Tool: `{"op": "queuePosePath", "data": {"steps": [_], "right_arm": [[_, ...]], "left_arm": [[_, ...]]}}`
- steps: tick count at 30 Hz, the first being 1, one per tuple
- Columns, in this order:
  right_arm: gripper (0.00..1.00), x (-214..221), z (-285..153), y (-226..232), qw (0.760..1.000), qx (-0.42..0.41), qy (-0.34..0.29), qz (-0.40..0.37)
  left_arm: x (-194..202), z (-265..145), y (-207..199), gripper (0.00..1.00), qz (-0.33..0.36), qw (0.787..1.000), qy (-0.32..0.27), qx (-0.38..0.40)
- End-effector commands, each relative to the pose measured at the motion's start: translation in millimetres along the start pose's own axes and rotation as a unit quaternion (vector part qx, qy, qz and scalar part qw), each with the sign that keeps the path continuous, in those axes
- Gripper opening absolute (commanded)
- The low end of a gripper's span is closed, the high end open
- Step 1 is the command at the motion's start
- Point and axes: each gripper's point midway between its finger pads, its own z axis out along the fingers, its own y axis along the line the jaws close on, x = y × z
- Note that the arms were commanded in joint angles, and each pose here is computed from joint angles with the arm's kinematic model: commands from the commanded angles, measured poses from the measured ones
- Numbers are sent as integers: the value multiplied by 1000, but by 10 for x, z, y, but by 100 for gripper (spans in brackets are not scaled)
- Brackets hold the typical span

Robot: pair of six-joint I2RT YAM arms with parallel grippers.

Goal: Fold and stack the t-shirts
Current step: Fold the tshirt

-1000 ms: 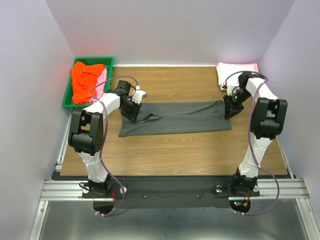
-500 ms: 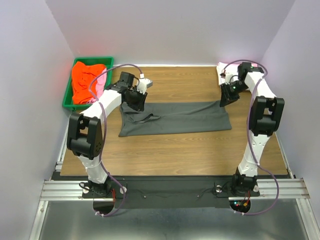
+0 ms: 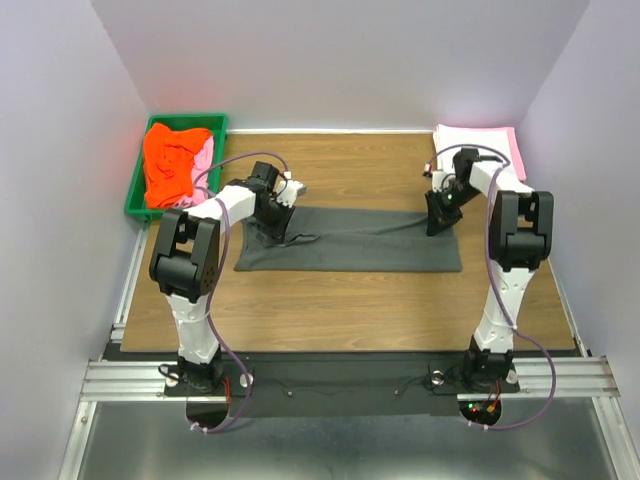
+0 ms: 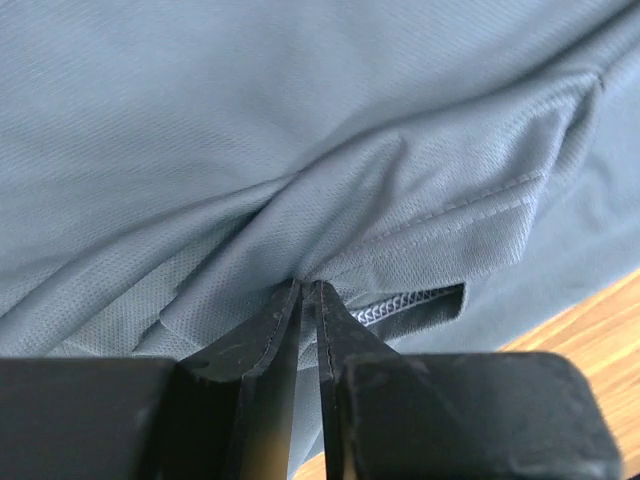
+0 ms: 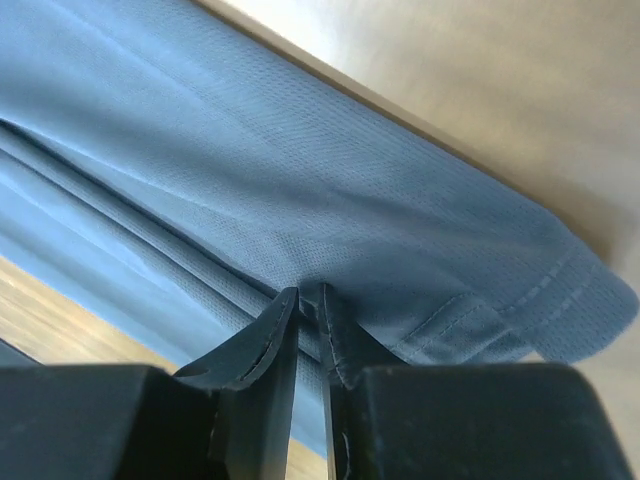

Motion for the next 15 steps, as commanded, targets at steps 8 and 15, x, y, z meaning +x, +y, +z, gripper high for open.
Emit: {"op": "queuePosePath", "data": {"steps": [8,15], "right_arm": [[21,1170,-116,918,990,-71,99,-76],[24,629,-618,1237,984,-94,-18,-148]], "left_arm": [[-898,281,353,21,57,998,-21,-35],[-1839,-605,367,31,104,977,-171,-72]]}}
